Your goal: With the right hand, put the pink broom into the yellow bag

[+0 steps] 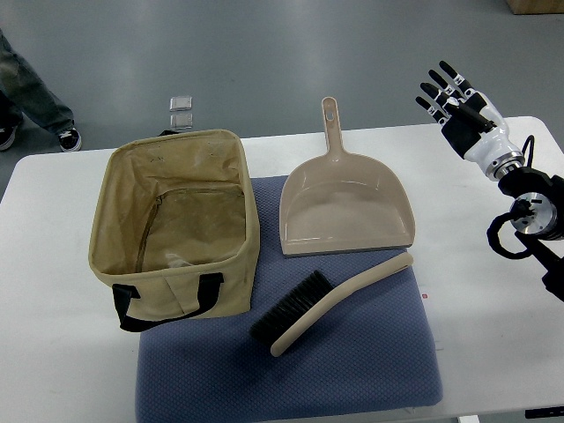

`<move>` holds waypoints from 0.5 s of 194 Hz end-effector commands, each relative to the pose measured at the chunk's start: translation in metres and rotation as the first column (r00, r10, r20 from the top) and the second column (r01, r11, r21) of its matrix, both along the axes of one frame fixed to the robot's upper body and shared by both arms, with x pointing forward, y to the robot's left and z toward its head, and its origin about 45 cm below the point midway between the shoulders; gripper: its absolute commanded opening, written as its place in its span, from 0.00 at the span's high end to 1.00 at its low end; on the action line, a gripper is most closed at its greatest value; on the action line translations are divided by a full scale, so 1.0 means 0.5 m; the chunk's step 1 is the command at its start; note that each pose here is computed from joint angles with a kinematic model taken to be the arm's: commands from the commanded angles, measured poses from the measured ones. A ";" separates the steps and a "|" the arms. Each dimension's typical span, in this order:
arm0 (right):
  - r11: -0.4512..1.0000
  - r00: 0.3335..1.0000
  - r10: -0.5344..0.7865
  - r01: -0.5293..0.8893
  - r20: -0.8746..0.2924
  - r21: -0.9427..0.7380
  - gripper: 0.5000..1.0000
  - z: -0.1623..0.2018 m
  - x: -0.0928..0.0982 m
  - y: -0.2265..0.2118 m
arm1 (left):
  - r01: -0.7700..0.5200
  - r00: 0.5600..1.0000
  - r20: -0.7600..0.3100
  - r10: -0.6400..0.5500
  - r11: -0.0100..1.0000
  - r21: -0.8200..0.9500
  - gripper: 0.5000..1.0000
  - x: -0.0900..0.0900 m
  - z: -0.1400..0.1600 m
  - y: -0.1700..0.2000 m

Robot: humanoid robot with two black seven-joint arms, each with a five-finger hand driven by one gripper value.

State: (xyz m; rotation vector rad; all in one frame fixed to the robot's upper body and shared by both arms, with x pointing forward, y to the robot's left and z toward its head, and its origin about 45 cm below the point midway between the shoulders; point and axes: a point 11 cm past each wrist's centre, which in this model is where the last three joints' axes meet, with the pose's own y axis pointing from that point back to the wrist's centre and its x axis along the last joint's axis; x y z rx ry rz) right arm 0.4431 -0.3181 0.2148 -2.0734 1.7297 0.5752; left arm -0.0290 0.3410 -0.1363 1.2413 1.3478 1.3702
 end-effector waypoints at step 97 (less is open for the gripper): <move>0.996 0.997 0.069 -0.068 0.019 -0.054 0.14 -0.004 -0.005 0.025 | 0.000 1.000 0.000 0.000 1.000 0.000 0.00 0.000 0.000 0.000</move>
